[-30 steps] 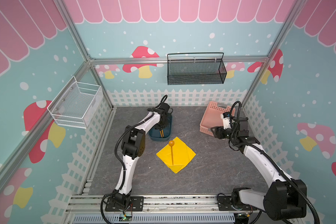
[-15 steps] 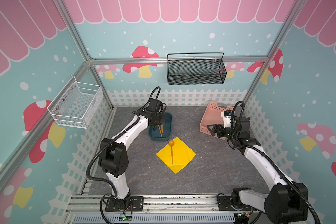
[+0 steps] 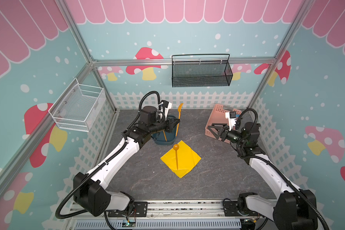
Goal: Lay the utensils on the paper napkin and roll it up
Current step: 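Lift the fork upright out of the tray with the left gripper, then hold the fork up with the left gripper while the right gripper grasps it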
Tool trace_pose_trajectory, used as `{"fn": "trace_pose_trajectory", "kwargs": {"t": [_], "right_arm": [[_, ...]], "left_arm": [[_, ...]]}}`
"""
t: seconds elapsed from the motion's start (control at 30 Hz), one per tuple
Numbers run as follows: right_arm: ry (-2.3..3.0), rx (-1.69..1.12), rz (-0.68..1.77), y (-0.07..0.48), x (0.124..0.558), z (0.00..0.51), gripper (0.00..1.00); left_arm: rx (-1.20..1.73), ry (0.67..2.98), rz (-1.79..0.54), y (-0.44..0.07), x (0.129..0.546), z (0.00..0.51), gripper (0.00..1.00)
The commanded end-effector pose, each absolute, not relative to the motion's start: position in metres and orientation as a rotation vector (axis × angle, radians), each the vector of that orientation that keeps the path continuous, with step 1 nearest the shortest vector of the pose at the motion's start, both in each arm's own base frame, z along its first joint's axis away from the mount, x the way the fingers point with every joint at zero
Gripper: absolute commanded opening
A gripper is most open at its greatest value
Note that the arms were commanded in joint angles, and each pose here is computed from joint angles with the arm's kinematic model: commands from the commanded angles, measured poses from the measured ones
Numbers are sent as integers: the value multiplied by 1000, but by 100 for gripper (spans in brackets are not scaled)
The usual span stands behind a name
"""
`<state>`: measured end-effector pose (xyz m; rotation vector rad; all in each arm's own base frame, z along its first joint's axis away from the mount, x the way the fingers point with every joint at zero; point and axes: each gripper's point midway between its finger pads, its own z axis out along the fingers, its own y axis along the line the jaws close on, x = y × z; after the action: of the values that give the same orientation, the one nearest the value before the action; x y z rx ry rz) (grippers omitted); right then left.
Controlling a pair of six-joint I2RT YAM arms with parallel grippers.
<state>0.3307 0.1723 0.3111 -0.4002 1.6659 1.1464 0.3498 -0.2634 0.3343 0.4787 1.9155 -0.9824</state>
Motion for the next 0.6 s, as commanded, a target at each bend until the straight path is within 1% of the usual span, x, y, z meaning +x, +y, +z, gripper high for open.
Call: {"fn": "trace_pose_trajectory", "kwargs": {"t": [0.0, 0.2, 0.27, 0.43, 0.57], "right_arm": [[1449, -547, 1237, 189, 299, 364, 59], [1291, -699, 1292, 215, 270, 403, 57], [1256, -753, 1308, 223, 262, 413, 54], [1144, -878, 1321, 239, 237, 435, 52], [1098, -923, 1316, 248, 227, 445, 51]], "left_arm": [[644, 1656, -1106, -280, 322, 377, 0], [778, 1420, -1217, -288, 278, 403, 0], [820, 1367, -1235, -291, 265, 406, 0], [891, 1310, -1261, -296, 245, 408, 0], [927, 1283, -1272, -299, 235, 410, 0]]}}
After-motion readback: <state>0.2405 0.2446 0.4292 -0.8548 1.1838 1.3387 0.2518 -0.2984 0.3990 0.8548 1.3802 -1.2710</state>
